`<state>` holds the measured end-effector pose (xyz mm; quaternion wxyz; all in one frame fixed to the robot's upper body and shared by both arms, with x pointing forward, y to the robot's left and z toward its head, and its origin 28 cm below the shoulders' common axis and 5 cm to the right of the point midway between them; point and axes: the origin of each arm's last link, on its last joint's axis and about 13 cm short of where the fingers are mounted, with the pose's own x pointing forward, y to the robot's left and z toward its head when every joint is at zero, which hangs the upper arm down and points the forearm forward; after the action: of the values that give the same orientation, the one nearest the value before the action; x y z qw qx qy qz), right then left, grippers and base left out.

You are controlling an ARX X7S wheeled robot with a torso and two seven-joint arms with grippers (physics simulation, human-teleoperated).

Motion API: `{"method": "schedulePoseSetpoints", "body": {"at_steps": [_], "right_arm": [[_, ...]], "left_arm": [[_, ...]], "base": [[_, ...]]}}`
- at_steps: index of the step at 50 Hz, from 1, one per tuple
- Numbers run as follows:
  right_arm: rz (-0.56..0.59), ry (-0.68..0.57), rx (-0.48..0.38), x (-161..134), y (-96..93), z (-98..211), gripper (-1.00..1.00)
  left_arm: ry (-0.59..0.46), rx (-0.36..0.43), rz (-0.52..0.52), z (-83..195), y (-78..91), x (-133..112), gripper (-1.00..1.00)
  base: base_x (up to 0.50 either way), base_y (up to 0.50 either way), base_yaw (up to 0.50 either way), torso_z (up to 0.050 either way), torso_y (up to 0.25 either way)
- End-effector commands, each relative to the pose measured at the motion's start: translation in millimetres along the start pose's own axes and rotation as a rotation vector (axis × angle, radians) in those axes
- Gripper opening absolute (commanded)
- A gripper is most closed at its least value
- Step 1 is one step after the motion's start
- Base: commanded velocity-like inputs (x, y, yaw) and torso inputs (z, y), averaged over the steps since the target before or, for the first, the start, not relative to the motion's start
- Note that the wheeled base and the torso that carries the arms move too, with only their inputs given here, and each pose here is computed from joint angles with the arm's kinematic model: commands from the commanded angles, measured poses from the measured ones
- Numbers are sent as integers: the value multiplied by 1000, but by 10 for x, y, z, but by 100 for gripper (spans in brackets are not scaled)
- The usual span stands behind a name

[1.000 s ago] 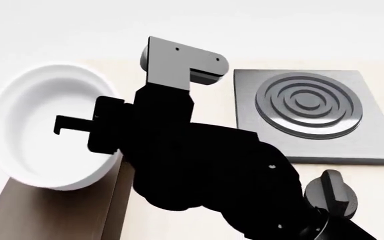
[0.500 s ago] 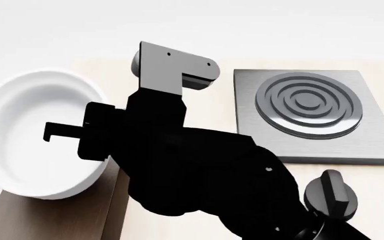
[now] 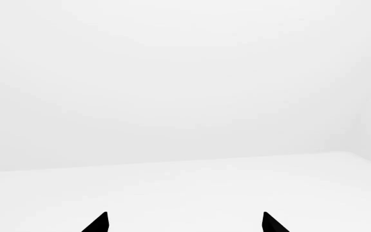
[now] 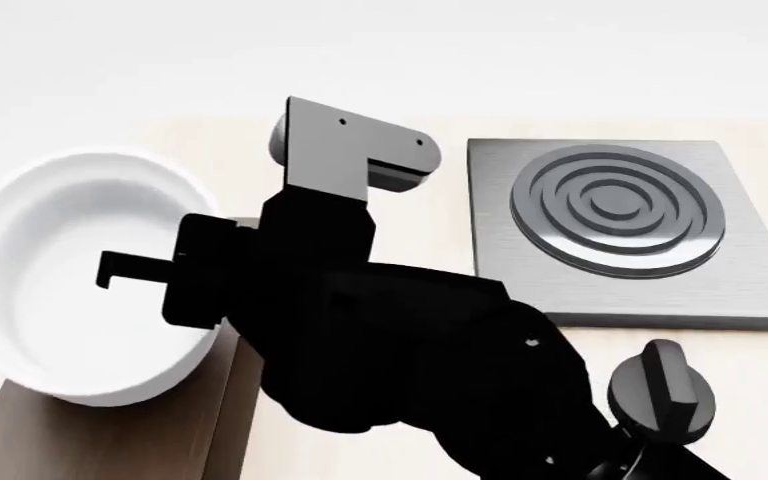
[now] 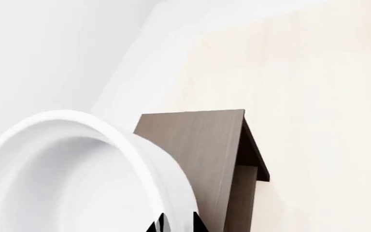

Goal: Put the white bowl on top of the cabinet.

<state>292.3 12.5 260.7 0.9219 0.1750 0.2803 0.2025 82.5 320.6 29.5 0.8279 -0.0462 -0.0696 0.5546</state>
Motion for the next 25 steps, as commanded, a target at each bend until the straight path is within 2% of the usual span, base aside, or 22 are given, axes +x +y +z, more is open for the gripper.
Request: {"method": "schedulePoseSetpoints", "body": {"at_steps": [1, 25], "right_arm": [[10, -15, 17, 28, -9, 32, -100], [-4, 32, 2, 228, -91, 2, -100]], "left_arm": [[0, 1, 0, -2, 2, -1, 100], [-3, 5, -1, 3, -3, -1, 100]], "base": [[0, 0, 0, 0, 0], [0, 0, 0, 0, 0]]}}
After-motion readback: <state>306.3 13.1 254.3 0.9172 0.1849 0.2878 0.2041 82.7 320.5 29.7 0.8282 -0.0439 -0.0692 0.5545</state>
